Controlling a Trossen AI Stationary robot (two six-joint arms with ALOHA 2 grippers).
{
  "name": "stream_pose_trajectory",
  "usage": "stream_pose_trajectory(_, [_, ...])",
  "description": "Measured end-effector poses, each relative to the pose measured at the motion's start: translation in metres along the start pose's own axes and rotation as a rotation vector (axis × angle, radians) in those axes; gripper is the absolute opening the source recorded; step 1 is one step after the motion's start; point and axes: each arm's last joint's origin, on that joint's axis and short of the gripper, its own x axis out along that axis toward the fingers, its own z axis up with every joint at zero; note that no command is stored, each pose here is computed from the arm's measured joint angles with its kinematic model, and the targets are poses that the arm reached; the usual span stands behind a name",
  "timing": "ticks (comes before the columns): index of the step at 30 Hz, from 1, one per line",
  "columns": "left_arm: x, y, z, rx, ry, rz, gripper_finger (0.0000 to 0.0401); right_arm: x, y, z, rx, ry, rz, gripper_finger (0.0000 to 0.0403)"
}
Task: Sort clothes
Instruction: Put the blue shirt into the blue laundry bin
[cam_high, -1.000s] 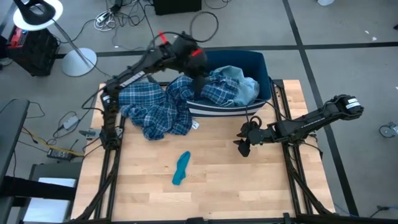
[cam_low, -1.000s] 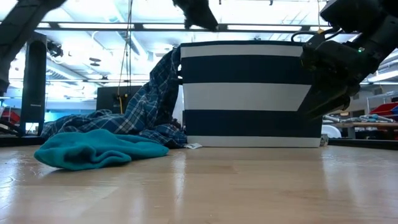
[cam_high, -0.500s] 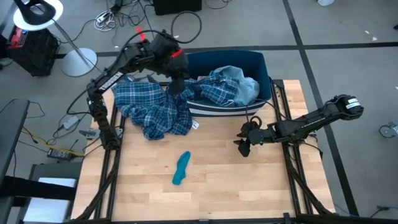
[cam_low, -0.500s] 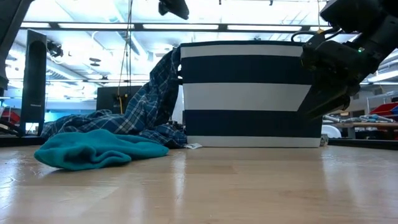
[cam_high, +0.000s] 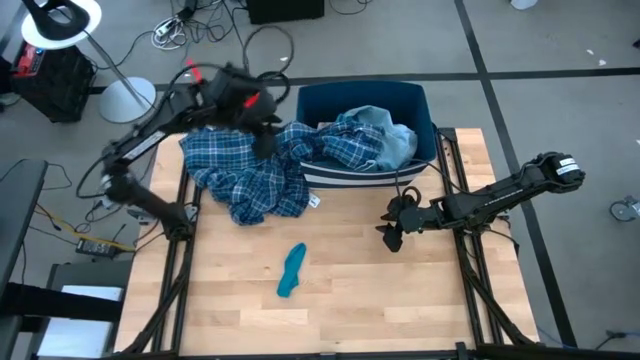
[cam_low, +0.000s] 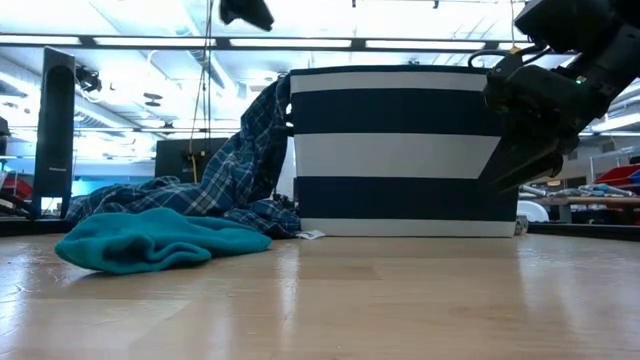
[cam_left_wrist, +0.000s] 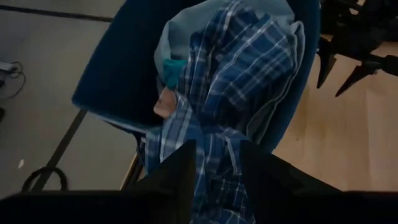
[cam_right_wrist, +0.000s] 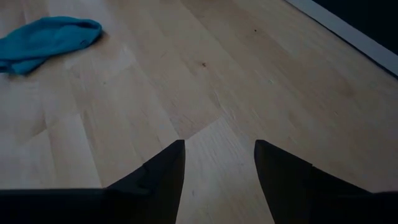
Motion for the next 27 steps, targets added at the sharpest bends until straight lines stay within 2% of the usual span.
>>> stream_pose_trajectory(5, [-0.003, -0.009, -0.054, -0.057, -0.061, 0.018, 0.0129, 0.0, 0.0, 0.0, 0.0, 0.0, 0.0, 0.0194])
stream_pose_trajectory(11, [0.001, -0.021, -0.125, -0.176, -0.009, 0.031, 0.0129, 0.0, 0.0, 0.0, 0.0, 0.0, 0.0, 0.0192])
stream_pose_trajectory(16, [0.023, -0.03, -0.178, -0.27, 0.052, 0.042, 0.0129, 0.0, 0.0, 0.0, 0.013, 0.0, 0.0, 0.0192])
stream_pose_trajectory(20, [0.049, -0.034, -0.21, -0.333, 0.1, 0.05, 0.0129, 0.0, 0.0, 0.0, 0.021, 0.0, 0.001, 0.0192])
stream_pose_trajectory(27, [0.089, -0.04, -0.247, -0.371, 0.107, 0.051, 0.0129, 0.0, 0.0, 0.0, 0.02, 0.0, 0.001, 0.0192])
